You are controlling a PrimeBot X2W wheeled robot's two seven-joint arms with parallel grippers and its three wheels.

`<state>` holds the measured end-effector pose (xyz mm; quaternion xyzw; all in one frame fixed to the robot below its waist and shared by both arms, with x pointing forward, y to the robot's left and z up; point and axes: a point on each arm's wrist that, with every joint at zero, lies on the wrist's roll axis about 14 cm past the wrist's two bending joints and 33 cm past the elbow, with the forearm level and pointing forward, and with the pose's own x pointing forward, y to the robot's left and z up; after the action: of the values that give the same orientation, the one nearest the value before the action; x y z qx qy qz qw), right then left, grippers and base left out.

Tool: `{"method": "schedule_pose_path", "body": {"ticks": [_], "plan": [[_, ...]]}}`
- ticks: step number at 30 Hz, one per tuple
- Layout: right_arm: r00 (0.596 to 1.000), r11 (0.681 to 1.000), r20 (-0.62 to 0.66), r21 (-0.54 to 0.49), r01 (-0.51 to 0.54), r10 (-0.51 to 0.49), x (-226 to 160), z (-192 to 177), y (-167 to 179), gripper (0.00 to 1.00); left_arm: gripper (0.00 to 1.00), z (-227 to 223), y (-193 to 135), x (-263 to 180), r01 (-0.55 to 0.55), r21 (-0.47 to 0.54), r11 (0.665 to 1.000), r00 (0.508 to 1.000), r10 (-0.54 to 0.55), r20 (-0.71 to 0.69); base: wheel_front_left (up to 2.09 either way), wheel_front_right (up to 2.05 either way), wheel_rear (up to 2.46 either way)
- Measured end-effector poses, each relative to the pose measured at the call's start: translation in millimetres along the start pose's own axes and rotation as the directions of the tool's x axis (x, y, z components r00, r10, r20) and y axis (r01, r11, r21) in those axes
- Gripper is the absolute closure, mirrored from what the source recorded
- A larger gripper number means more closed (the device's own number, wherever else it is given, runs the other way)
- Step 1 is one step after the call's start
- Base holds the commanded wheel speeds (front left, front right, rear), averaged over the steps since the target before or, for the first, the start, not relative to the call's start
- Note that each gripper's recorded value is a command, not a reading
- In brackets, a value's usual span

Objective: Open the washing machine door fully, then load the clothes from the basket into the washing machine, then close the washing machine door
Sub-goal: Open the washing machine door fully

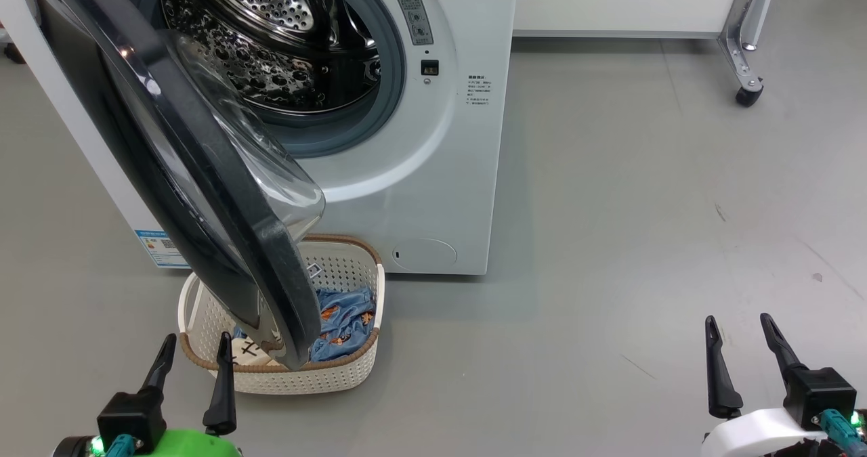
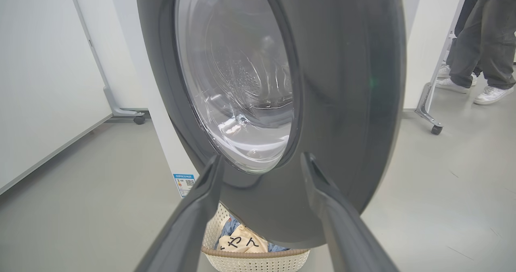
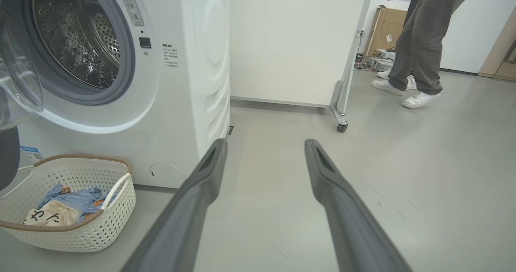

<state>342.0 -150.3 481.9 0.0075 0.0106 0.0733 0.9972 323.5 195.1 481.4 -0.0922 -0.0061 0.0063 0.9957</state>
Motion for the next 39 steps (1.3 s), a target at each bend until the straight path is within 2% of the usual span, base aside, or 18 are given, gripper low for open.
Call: {"method": "schedule_pose_path", "body": {"ticks": [21, 22, 23, 24, 29, 32, 39], "plan": [[1.000, 1.000, 0.000, 0.014, 0.007, -0.007, 0, -1, -1, 0.00, 0.00, 0, -2, 0, 0.003, -0.003, 1.000, 1.000, -0.003, 0.002, 0.00, 0.00, 0.00], [1.000, 1.000, 0.000, 0.014, 0.007, -0.007, 0, -1, -1, 0.00, 0.52, 0, -2, 0, 0.003, -0.003, 1.000, 1.000, -0.003, 0.002, 0.00, 0.00, 0.00], [1.000, 1.000, 0.000, 0.016, 0.006, -0.006, 0, -1, 0, 0.00, 0.91, 0, -4, 0, 0.009, -0.003, 1.000, 1.000, -0.009, 0.002, 0.00, 0.00, 0.00], [1.000, 1.000, 0.000, 0.016, 0.006, -0.006, 0, -1, 0, 0.00, 1.00, 2, -6, 1, 0.014, -0.003, 1.000, 1.000, -0.014, 0.007, 0.00, 0.00, 0.00], [1.000, 1.000, -0.005, 0.012, 0.005, -0.005, -1, -3, 0, 0.00, 1.00, 24, -5, 6, 0.014, 0.002, 1.000, 0.997, -0.014, 0.076, 0.00, 0.00, 0.00], [1.000, 1.000, -0.012, 0.014, 0.010, -0.010, -3, -5, -1, 0.00, 1.00, 60, 5, 14, -0.012, 0.019, 1.000, 0.983, 0.008, 0.186, 0.00, 0.00, 0.00], [1.000, 1.000, -0.009, 0.019, 0.009, -0.009, -3, -4, -1, 0.00, 1.00, 160, -13, 23, 0.025, 0.103, 0.994, 0.882, -0.070, 0.466, 0.00, 0.00, 0.00]]}}
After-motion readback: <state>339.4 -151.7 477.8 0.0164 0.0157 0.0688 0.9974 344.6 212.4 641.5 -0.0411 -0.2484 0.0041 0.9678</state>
